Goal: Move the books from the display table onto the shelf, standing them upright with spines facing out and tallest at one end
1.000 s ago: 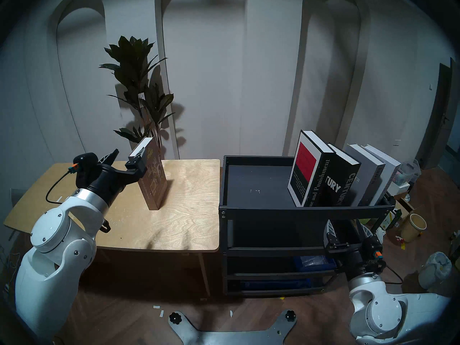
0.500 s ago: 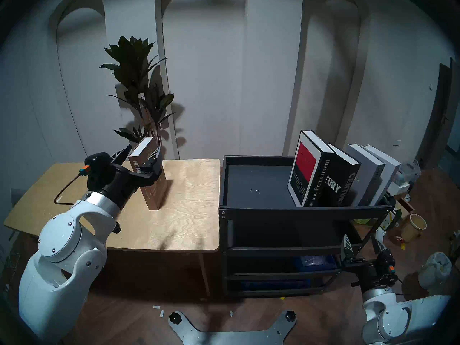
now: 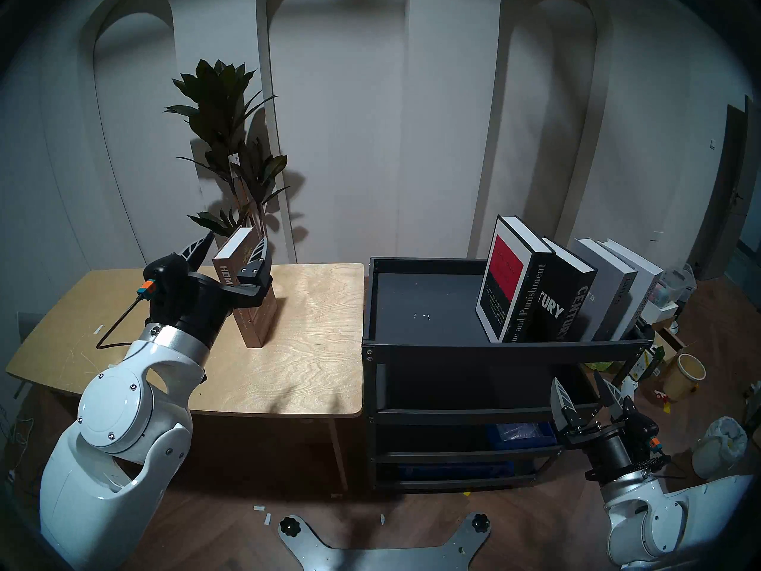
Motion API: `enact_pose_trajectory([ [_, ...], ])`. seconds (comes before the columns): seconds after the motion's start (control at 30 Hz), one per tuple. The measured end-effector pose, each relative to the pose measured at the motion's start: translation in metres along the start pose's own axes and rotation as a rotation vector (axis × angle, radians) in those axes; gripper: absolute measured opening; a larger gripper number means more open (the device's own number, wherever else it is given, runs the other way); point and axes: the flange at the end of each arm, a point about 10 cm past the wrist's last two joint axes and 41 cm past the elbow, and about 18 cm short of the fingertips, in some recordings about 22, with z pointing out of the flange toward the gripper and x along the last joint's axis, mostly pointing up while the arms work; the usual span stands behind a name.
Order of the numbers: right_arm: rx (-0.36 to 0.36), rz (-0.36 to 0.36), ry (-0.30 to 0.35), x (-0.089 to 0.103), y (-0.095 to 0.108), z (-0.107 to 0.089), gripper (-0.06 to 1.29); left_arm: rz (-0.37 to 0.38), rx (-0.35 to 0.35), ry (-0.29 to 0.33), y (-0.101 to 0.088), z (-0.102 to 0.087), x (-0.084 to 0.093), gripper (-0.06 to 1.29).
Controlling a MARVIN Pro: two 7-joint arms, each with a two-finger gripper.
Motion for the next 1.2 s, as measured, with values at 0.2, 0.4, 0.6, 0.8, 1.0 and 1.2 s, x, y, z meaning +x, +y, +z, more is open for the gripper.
enact_pose_trajectory([
  [0.2,0.010,-0.004,-0.020,-0.002,0.009,0.003,1.22,0.022,0.021,0.038,0.000,-0.001,0.000,1.24],
  [0.4,0.036,-0.005,-0.039,-0.004,0.012,0.005,1.22,0.033,0.030,0.057,-0.001,0.000,0.000,1.24],
  [0.6,0.057,0.004,-0.050,-0.004,0.012,0.006,1.22,0.043,0.039,0.070,-0.004,0.001,-0.001,1.24],
  [0.8,0.073,0.017,-0.053,-0.004,0.013,0.008,1.22,0.061,0.030,0.070,-0.006,0.002,-0.005,1.24],
  [1.0,0.078,0.031,-0.053,-0.004,0.013,0.008,1.22,0.072,0.008,0.019,-0.006,-0.002,-0.033,1.24],
  [1.2,0.081,0.043,-0.052,-0.004,0.014,0.008,1.22,0.082,-0.029,-0.045,-0.003,-0.002,-0.070,1.24],
])
